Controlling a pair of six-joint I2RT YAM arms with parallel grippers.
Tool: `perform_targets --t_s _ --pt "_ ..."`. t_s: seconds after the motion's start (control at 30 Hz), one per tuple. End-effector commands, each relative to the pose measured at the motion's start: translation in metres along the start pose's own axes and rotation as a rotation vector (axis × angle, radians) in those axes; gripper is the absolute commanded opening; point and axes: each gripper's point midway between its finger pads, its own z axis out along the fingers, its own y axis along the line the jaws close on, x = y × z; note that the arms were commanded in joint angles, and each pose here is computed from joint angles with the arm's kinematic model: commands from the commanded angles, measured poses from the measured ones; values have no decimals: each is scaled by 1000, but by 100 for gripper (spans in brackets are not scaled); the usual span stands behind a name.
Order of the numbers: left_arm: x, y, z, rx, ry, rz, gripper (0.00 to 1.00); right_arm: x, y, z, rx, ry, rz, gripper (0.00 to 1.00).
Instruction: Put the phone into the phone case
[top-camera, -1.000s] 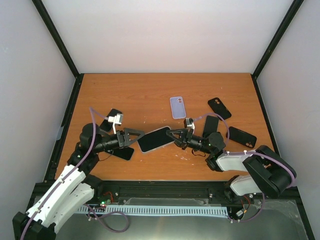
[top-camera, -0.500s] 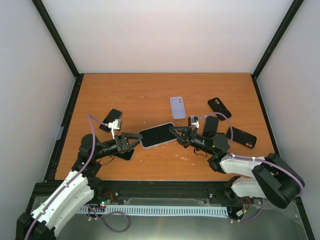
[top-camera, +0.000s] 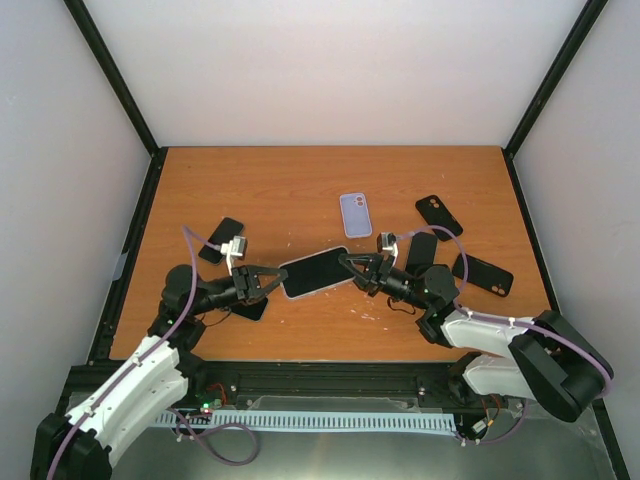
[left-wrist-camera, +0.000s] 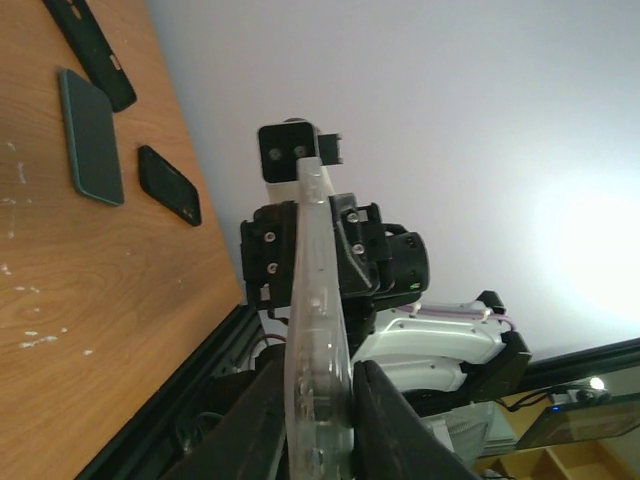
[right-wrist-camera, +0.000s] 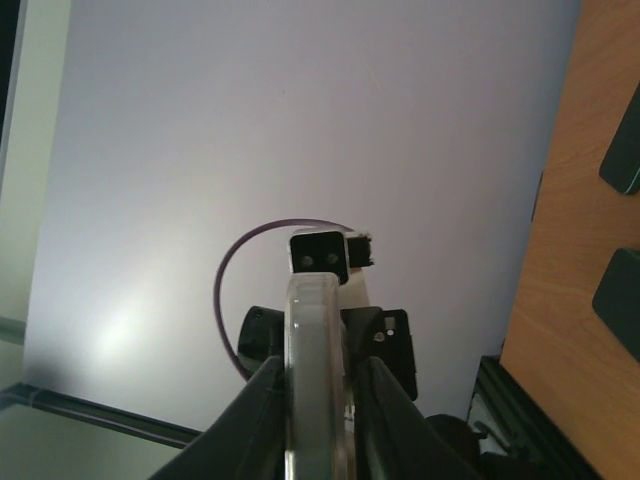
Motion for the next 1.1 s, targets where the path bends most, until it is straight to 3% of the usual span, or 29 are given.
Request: perform_targets --t_s 0.0,0.07,0.2,0.4,0.5,0.57,0.73,0.77,0.83,0.93,1.07 --pt "-7 -4 0 -29 -17 41 6 1 11 0 -23 3 -39 21" --pt "-8 -3 1 -37 -17 38 1 2 5 0 -2 8 -36 22" --pt "-9 0 1 -61 -17 30 0 4 0 -2 7 13 -33 20" --pt "-8 -2 2 -72 -4 30 17 5 -4 -4 35 16 -50 15" --pt "-5 -2 1 -69 13 22 8 6 -8 -4 60 20 -68 15" --pt "-3 -2 0 -60 9 21 3 7 -5 -3 55 31 -86 20" --pt "-7 -6 -4 -21 -49 23 2 7 -2 -3 69 28 -87 41" --pt "-8 -7 -4 -14 -54 25 2 7 -5 -3 83 24 -87 39" --pt "-9 -6 -2 -15 -44 30 2 7 -5 -3 91 23 -93 27" --pt "-5 -8 1 -39 6 77 12 7 4 -3 72 41 -137 13" --pt "-4 -15 -1 -133 67 237 43 20 15 1 74 144 -229 6"
